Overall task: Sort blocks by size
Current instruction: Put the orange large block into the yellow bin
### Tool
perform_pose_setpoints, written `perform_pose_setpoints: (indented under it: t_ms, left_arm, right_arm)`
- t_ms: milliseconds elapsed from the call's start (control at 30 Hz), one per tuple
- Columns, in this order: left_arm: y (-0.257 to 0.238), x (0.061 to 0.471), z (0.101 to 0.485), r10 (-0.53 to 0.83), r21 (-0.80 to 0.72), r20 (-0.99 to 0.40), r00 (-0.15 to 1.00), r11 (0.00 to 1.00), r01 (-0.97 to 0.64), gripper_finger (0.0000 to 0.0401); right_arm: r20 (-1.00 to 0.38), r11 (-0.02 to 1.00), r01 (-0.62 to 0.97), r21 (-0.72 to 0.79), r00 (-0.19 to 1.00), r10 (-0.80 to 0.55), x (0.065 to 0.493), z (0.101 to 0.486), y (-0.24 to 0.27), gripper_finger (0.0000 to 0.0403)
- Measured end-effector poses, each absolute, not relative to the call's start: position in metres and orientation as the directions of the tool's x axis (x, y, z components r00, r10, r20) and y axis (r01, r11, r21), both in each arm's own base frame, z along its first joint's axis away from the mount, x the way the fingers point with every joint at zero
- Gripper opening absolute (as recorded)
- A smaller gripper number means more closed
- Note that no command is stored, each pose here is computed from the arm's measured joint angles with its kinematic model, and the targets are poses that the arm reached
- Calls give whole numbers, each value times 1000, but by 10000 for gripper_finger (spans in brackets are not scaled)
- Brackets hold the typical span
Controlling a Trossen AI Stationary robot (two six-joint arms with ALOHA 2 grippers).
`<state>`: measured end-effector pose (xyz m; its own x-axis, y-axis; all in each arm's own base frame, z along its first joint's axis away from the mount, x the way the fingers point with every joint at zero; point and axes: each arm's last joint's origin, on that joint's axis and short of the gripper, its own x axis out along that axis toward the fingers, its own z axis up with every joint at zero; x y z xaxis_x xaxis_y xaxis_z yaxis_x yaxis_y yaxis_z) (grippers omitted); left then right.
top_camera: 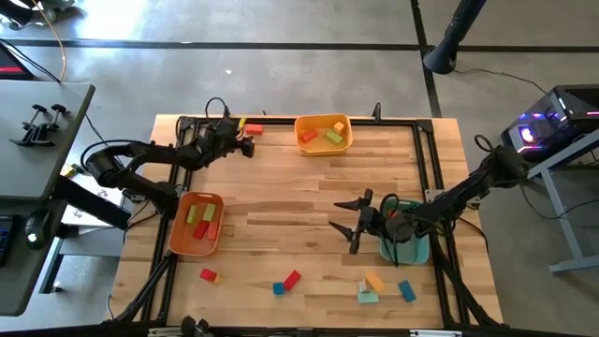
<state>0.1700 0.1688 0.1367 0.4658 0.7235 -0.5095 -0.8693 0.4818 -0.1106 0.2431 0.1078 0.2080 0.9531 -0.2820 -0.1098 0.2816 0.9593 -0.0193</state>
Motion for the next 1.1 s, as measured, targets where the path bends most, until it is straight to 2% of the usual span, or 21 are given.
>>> perform_pose_setpoints:
  t_ms: [133, 267, 367, 500, 667, 867, 967, 1100]
  left_arm:
    - [184, 186, 159, 699, -80, -556, 449, 493, -866, 259]
    - [206, 206, 175, 630, -5, -661, 407, 539, -842, 259]
    - [225, 223, 175, 538, 30, -763, 359, 583, -812, 259]
    - [248, 242, 169, 422, 82, -876, 235, 609, -789, 259]
    - [263, 259, 160, 342, 112, -927, 152, 642, -759, 259]
    - [241, 269, 169, 251, 79, -957, 142, 704, -706, 259]
    - [220, 274, 186, 200, 29, -962, 185, 750, -660, 259]
    - [191, 283, 209, 211, 39, -946, 245, 827, -561, 259]
  right_arm:
    - [-110, 956, 292, -19, 950, -292, 244, 208, 105, 261]
    - [-110, 955, 298, -12, 948, -297, 245, 208, 104, 261]
    - [-110, 954, 299, 3, 949, -297, 245, 208, 104, 261]
    - [-110, 954, 298, 24, 950, -294, 245, 208, 104, 261]
    - [-114, 964, 263, 27, 959, -258, 244, 208, 107, 261]
    - [-142, 969, 242, 53, 962, -233, 243, 205, 110, 261]
    - [-157, 967, 245, 68, 960, -233, 242, 203, 110, 261]
    - [-167, 966, 249, 76, 958, -234, 242, 202, 110, 261]
